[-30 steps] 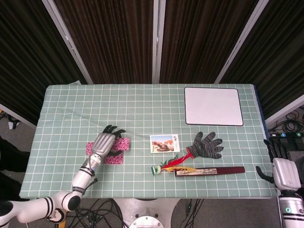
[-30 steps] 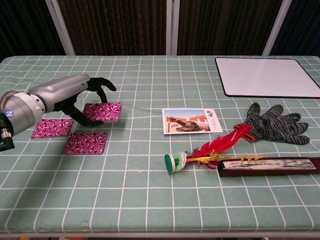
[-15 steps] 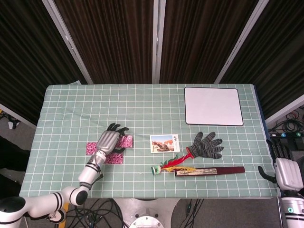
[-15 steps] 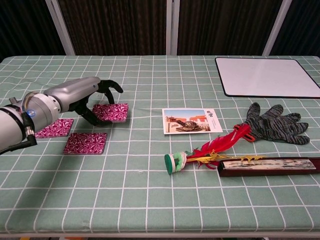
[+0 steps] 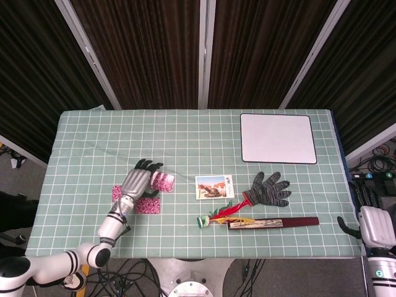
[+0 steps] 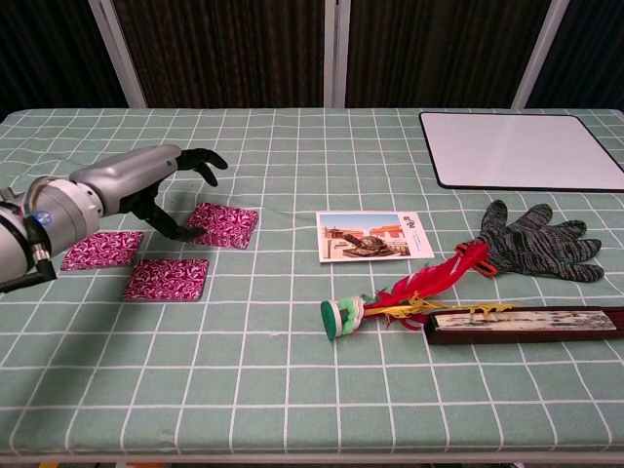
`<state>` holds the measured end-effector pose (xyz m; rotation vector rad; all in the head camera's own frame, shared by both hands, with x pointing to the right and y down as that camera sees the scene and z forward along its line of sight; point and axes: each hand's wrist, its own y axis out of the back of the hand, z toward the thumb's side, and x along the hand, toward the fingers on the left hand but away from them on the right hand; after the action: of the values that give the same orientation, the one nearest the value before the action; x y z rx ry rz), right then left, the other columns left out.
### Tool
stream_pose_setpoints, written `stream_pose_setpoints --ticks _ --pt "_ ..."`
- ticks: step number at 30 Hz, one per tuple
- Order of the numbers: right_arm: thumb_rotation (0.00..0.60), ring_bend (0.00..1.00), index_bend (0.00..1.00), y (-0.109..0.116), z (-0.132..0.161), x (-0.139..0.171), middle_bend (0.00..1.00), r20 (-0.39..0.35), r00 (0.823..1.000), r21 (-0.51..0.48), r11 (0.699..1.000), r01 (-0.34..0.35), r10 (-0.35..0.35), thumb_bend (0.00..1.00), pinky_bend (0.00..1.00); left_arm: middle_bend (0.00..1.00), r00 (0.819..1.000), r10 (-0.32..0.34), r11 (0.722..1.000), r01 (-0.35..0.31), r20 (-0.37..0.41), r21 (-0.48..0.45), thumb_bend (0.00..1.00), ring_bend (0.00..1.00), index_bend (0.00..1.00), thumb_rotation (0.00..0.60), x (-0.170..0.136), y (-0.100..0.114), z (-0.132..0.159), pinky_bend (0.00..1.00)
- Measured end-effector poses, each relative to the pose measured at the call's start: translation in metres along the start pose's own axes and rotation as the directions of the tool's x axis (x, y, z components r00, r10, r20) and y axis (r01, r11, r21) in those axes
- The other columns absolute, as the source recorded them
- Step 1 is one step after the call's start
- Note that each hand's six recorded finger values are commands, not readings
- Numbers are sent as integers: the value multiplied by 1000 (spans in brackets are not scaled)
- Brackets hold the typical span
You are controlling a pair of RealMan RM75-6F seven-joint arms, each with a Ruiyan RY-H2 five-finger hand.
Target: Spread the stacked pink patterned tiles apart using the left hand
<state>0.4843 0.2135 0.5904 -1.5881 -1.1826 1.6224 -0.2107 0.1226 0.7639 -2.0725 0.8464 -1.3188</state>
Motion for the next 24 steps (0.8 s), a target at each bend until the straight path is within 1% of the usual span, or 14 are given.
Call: stream_pose_setpoints --ticks 5,9,13,16,19,24 --pt "600 0 0 -1 2 0 0 -10 1000 -1 1000 -1 1 228 0 195 999 38 999 -37 -15 23 229 51 135 600 -9 16 -13 60" --pt "600 0 0 0 5 1 0 -26 1000 -2 1000 5 -5 229 0 191 996 80 996 -78 -29 46 197 47 146 600 -24 34 -28 64" --pt "600 0 0 -1 8 1 0 -40 999 1 1000 6 -5 229 0 189 988 146 987 -142 -48 80 189 47 150 600 -49 54 -46 65" --pt "600 0 0 -2 11 2 0 -49 999 1 1000 4 -4 232 0 189 980 182 978 -173 -79 117 189 47 150 600 -74 65 -64 68" --pt "600 0 0 -2 13 3 0 -59 998 -3 1000 6 -7 233 0 189 972 199 971 -179 -123 160 189 47 150 600 -99 68 -80 69" --pt "600 0 0 1 18 5 0 -75 997 -18 1000 13 -15 233 0 189 956 212 973 -188 -204 132 189 47 150 600 -138 64 -96 69"
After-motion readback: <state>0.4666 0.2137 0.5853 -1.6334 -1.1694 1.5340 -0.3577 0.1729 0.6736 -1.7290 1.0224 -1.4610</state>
